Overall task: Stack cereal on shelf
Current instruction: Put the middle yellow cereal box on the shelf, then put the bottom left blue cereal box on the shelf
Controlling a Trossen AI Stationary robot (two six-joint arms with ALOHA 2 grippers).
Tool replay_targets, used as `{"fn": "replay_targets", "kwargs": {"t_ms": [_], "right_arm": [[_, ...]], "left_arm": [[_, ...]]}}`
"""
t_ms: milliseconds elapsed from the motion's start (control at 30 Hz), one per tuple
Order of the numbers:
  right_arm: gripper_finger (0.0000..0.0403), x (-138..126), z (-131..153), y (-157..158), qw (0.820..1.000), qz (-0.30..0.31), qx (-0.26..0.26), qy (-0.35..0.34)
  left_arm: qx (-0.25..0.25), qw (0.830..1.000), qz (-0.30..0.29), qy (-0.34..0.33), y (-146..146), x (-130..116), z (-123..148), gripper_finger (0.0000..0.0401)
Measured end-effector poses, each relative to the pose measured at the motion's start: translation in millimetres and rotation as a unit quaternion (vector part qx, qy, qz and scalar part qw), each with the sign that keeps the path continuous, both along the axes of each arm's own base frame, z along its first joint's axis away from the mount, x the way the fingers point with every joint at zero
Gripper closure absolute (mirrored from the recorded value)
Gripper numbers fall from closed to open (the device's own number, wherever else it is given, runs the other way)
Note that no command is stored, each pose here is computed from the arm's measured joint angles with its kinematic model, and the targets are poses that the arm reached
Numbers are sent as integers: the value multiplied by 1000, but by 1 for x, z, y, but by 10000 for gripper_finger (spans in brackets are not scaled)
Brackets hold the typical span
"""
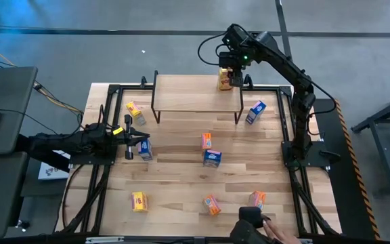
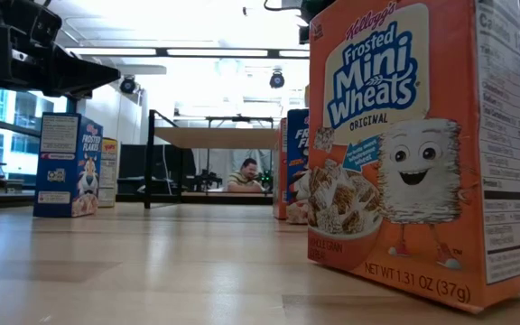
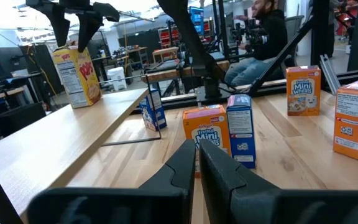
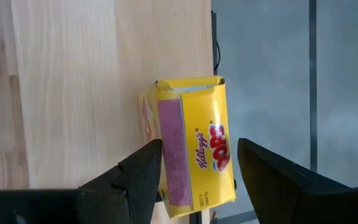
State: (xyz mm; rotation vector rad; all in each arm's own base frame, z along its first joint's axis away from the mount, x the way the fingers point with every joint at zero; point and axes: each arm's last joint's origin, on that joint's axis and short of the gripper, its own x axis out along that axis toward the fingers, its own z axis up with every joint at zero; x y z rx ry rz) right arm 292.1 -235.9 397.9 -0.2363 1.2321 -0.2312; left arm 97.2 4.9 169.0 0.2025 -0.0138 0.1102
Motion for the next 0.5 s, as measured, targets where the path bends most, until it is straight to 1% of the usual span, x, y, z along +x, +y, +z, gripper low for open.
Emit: {"fn": "replay_targets", "kwargs": {"t_ms": [300, 500], "right_arm": [[198, -6, 11, 5, 1000, 0, -15, -13], [198, -17, 28, 15, 999, -6, -35, -34]], "left_arm": [[0, 1000, 0, 0, 0, 0, 0, 386], [0, 1000, 0, 0, 0, 0, 0, 386]]}}
